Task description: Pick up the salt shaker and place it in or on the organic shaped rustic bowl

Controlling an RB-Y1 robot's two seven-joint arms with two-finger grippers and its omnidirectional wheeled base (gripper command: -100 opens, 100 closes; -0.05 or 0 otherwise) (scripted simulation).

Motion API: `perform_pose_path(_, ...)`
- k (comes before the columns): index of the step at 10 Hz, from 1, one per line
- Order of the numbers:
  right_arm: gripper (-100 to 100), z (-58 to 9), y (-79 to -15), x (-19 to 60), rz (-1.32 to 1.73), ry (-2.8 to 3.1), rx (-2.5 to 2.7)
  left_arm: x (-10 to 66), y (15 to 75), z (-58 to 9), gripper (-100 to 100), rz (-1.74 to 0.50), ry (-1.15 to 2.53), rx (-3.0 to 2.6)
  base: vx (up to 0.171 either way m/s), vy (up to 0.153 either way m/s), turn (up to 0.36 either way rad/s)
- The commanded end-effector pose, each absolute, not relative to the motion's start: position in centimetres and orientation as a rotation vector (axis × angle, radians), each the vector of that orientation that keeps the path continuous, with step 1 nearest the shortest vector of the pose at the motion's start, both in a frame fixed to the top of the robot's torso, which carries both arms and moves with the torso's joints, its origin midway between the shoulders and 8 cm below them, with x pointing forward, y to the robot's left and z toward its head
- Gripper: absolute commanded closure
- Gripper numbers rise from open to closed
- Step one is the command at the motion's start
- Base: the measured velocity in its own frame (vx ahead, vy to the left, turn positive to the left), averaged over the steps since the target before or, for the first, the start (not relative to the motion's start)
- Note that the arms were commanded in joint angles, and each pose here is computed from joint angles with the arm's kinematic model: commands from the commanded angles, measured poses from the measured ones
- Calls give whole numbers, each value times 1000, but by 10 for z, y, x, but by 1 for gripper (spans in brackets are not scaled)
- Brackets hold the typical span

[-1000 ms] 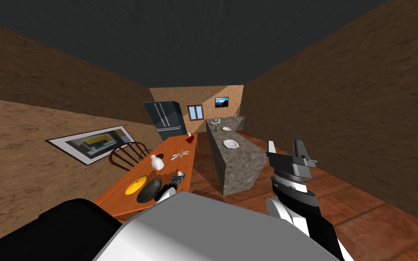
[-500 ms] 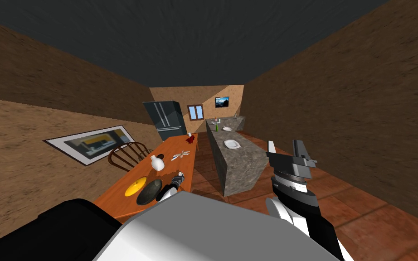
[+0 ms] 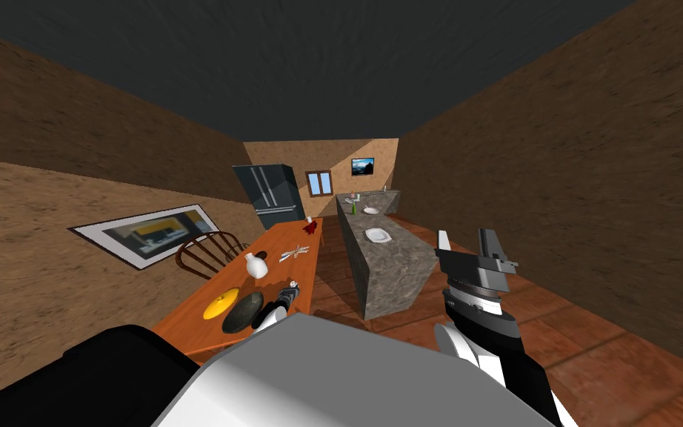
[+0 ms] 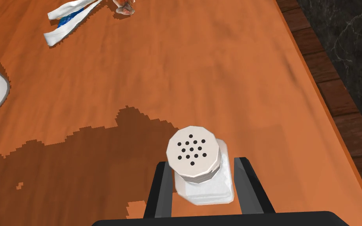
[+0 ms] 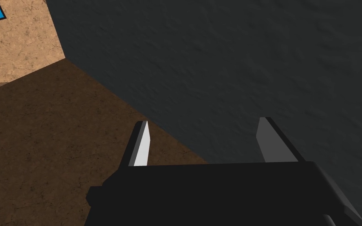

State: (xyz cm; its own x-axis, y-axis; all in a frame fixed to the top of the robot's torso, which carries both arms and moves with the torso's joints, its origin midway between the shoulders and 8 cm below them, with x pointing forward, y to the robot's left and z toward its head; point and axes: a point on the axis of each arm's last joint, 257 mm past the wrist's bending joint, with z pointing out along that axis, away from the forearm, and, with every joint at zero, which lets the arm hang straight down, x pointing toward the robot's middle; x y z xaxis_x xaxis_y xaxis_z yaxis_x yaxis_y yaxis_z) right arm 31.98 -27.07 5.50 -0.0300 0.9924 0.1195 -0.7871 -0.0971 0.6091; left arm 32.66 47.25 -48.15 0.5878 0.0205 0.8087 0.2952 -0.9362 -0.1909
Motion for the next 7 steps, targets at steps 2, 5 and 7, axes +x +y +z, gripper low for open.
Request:
perform_pose_path(2, 0, 55, -271, 320, 1574, 439, 606, 326, 472, -482, 0, -1273, -257, -2518, -11, -25, 5)
perform_pose_path(5, 0, 55, -271, 320, 1574, 439, 606, 320, 471, -490, 100, -1280, -310, -2490, -146, -45, -19)
perform_pose_path(7, 0, 55, -271, 320, 1574, 439, 606, 315, 469, -496, 100, -1283, -341, -2474, -171, -24, -8)
